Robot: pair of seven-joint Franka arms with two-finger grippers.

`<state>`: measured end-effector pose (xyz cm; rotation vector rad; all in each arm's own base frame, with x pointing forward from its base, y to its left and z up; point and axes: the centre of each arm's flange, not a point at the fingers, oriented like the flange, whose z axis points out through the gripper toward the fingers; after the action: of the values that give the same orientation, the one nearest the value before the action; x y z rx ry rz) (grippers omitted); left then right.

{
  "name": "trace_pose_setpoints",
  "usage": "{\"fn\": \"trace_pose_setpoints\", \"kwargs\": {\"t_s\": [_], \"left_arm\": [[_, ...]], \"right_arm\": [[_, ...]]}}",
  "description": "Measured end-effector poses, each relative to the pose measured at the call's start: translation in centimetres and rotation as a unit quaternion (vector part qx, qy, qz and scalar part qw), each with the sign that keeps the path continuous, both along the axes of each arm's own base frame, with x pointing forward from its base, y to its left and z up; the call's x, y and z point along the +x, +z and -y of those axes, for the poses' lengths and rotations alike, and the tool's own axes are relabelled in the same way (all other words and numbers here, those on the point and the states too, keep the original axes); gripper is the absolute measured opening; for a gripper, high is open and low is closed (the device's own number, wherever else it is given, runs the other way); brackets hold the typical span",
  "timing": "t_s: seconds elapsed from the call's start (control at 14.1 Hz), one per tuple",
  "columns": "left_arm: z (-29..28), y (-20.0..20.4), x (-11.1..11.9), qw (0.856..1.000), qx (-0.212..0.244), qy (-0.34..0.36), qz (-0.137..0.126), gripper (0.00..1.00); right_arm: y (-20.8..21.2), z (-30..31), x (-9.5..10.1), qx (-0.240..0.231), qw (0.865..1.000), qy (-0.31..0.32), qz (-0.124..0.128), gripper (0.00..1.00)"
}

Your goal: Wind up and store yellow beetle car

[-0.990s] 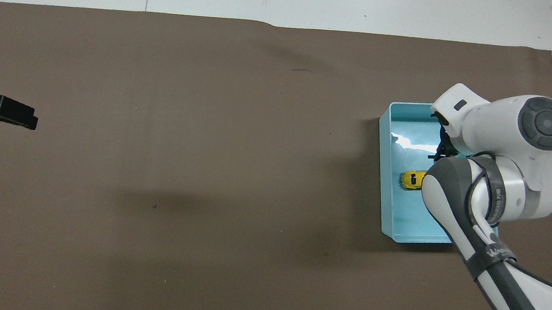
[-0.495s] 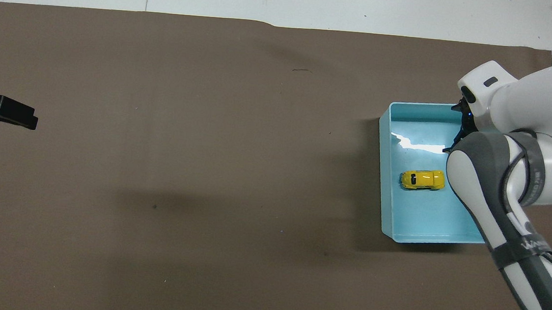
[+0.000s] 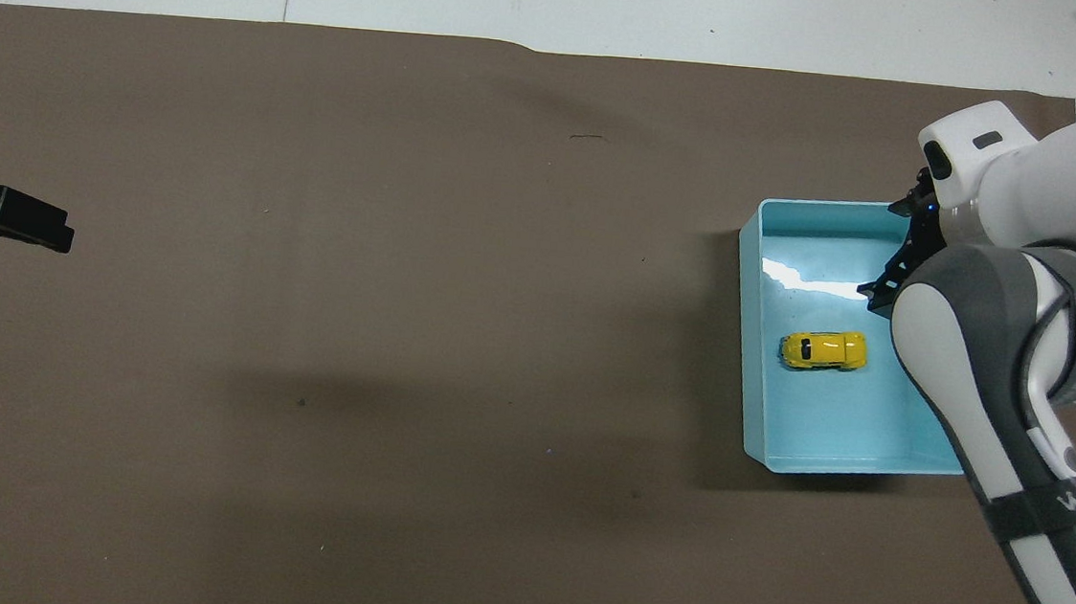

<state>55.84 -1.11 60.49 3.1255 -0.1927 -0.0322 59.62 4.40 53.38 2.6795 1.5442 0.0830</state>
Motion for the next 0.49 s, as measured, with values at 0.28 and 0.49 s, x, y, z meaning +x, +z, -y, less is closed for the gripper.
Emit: {"fn": "trace_pose_setpoints", "kwargs": {"t_s": [0.28,0.49], "left_arm": [[0.0,0.0,0.0,1.0,0.0,0.0,0.0,1.0],[0.0,0.0,0.0,1.0,0.0,0.0,0.0,1.0]], "right_arm": [[4.1,0.0,-2.5,0.023,0.995,-0.094,-0.003,1.0],[4.6,-0.2,-2.7,0.042,0.979,-0.199,-0.006,1.0]]}}
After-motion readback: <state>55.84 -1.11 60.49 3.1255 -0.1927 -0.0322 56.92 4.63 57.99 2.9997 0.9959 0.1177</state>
